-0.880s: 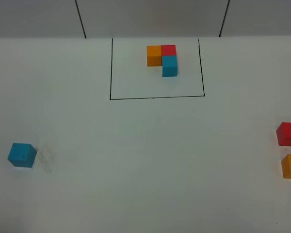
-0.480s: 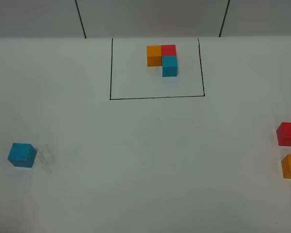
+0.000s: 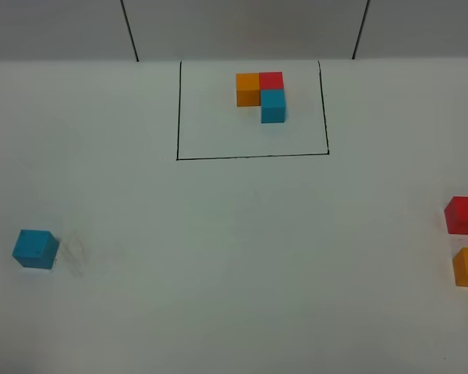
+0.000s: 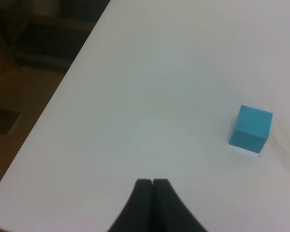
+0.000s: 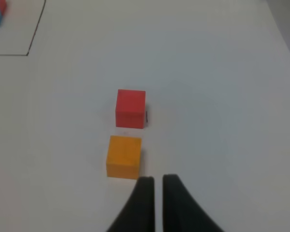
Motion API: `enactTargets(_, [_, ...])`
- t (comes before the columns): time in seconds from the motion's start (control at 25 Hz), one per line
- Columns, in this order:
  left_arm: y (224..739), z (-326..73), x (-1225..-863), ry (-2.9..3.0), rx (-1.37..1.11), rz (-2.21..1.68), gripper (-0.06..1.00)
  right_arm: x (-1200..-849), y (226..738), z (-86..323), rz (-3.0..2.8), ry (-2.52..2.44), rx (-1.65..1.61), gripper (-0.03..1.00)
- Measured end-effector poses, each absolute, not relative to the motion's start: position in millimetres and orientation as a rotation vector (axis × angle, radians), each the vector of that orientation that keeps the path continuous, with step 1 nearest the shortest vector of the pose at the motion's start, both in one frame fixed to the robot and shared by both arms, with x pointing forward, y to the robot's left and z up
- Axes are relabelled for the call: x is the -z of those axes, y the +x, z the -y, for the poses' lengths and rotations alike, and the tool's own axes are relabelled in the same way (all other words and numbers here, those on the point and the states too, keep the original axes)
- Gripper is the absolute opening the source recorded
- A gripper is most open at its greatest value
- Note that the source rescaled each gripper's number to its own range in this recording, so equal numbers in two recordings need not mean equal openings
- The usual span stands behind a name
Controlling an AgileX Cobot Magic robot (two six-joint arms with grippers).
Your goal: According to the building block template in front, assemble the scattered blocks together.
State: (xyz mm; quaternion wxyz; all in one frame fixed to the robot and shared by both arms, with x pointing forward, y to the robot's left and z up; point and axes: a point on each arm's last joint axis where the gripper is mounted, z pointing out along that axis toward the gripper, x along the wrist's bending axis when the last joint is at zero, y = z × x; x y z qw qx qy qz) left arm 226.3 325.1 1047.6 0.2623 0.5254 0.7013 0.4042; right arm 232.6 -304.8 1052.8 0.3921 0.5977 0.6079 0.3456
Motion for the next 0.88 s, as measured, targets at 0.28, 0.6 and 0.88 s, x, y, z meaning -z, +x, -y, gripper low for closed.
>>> enactTargets(0.28, [226.3,-325.1,-1047.6,1.421,-1.094,-1.897,0.03,-1052.8,232.6,304.8,-1.544,1.517,-0.878,0.0])
enactTargets(0.6, [226.3,-325.1,-1047.6,1.421,-1.094,-1.897,0.08,-1052.8,232.6,304.8,-1.544,1.517,-0.878,0.0])
enactTargets(0.88, [226.3,-325.1,-1047.6,1.421,-1.094,-1.897,0.54,-1052.8,232.6,304.8,-1.544,1.517,-0.878,0.0])
